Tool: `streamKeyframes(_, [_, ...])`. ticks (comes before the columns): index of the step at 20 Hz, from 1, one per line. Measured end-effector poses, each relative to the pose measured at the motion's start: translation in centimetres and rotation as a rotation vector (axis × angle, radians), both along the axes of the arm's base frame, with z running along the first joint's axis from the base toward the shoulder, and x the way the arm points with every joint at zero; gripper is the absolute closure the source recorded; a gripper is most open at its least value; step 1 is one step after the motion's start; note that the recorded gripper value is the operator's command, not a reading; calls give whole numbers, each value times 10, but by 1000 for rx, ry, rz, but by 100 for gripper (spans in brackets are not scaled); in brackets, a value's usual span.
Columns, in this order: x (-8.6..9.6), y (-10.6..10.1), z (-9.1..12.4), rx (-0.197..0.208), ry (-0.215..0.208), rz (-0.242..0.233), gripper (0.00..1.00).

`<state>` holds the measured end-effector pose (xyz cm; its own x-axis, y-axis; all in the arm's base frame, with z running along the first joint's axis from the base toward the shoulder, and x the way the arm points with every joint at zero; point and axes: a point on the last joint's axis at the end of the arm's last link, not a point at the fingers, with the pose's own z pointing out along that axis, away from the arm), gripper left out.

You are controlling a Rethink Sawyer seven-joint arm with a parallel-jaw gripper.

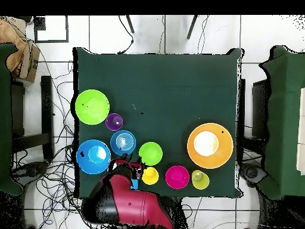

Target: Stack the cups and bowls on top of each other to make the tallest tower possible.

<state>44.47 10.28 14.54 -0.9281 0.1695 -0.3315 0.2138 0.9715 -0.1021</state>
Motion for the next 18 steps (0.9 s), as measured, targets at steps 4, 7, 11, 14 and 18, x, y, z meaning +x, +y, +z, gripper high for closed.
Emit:
streamKeyframes(4, [-1,-8,-2,4,8,-20,0])
streamKeyframes(7, [-3,-14,-3,9,16,-36,0])
streamKeyframes(11, [-8,-23,-7,19,33,-64,0])
streamKeyframes(14, [-12,-31,-9,22,45,-84,0])
streamKeyframes(18, [-14,-30,-9,22,49,-83,0])
